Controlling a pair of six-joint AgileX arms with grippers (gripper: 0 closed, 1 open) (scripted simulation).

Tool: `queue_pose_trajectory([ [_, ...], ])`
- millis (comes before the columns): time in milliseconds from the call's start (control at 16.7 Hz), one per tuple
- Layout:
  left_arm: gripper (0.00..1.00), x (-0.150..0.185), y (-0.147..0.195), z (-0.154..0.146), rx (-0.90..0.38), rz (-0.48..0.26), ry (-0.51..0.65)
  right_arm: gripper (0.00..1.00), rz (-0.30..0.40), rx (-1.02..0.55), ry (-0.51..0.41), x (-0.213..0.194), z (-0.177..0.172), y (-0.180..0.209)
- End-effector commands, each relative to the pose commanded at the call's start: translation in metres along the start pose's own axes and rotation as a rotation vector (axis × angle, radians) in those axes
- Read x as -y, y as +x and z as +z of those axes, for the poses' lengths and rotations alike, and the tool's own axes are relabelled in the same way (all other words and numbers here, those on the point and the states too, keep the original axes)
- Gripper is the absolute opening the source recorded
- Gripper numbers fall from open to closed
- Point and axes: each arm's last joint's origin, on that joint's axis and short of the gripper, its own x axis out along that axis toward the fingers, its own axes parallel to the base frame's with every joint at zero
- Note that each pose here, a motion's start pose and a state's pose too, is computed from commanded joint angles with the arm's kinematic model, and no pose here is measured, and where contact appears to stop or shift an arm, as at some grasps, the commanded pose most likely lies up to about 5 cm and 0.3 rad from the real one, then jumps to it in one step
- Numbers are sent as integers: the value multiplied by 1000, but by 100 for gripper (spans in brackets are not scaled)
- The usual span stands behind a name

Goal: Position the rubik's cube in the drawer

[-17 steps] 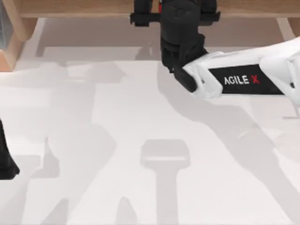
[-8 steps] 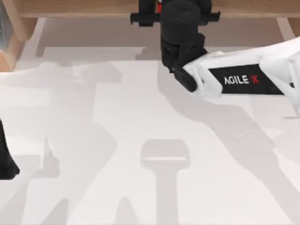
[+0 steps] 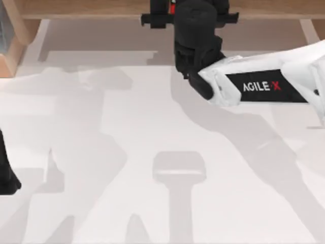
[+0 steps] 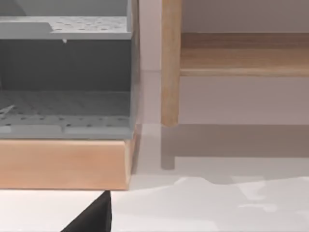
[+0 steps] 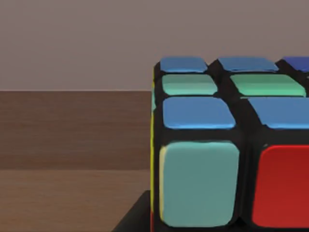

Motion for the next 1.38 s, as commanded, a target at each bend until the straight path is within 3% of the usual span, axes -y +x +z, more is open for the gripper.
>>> queue_pose_trajectory([
  [720,100,0,0,0,0,0,0,0,4,2,3,-1,21,-21],
  [1380,100,0,0,0,0,0,0,0,27,-69,20,17,39,11],
])
